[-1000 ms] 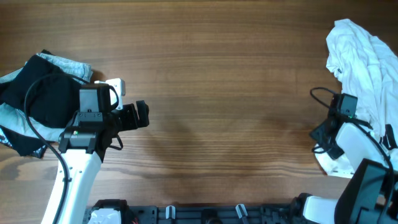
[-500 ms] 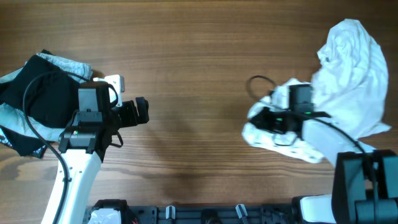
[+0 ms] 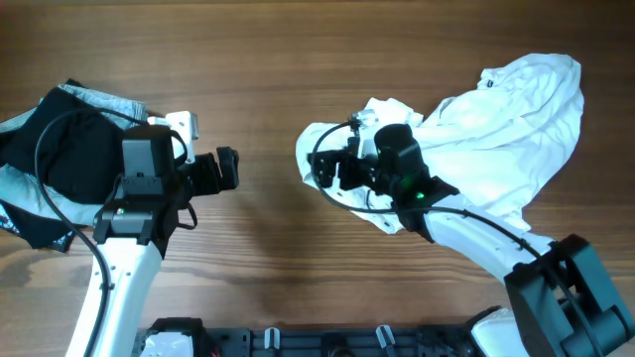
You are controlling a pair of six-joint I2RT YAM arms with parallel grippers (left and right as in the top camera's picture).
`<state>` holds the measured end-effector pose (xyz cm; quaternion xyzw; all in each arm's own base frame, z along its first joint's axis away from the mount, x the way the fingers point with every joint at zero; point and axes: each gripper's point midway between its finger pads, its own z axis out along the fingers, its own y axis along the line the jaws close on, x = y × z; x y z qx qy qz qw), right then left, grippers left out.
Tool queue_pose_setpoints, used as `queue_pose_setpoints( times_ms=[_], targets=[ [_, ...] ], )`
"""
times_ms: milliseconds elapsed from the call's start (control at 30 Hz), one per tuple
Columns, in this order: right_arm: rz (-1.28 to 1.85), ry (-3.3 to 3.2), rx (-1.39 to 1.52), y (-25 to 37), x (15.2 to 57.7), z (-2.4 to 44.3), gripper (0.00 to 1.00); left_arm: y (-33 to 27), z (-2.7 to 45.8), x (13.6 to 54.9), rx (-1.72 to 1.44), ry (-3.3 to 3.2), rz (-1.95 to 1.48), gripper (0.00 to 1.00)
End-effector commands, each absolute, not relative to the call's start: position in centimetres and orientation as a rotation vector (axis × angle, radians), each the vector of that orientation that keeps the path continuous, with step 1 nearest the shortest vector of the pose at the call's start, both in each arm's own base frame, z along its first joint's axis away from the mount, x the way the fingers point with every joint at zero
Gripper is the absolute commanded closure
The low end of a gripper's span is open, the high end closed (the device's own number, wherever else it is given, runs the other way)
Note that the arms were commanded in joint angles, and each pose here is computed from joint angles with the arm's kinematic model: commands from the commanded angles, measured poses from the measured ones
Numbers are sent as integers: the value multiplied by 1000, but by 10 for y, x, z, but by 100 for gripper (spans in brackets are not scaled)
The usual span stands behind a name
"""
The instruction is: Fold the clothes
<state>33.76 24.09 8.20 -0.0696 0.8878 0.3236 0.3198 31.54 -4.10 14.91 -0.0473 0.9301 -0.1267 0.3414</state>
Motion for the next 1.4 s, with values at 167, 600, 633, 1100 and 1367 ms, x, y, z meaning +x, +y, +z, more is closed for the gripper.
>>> queue_pose_setpoints(
  times_ms=[167, 600, 633, 1100, 1367],
  targets=[
    [431, 2446, 111, 126, 337, 88, 0, -85, 171, 336, 24, 2308, -614, 2],
    [111, 2550, 275, 46, 295, 91, 0, -195, 40, 363, 239, 2486, -775, 6],
    [86, 2561, 280, 43, 293, 90, 0, -201, 31, 361, 234, 2503, -789, 6],
    [-78, 2580, 529, 15, 273, 81, 0, -206, 19, 400, 108, 2430, -577, 96],
    [-83, 2587, 520, 15, 272, 80, 0, -33, 135, 514, -376, 2143, -363, 74]
  ],
)
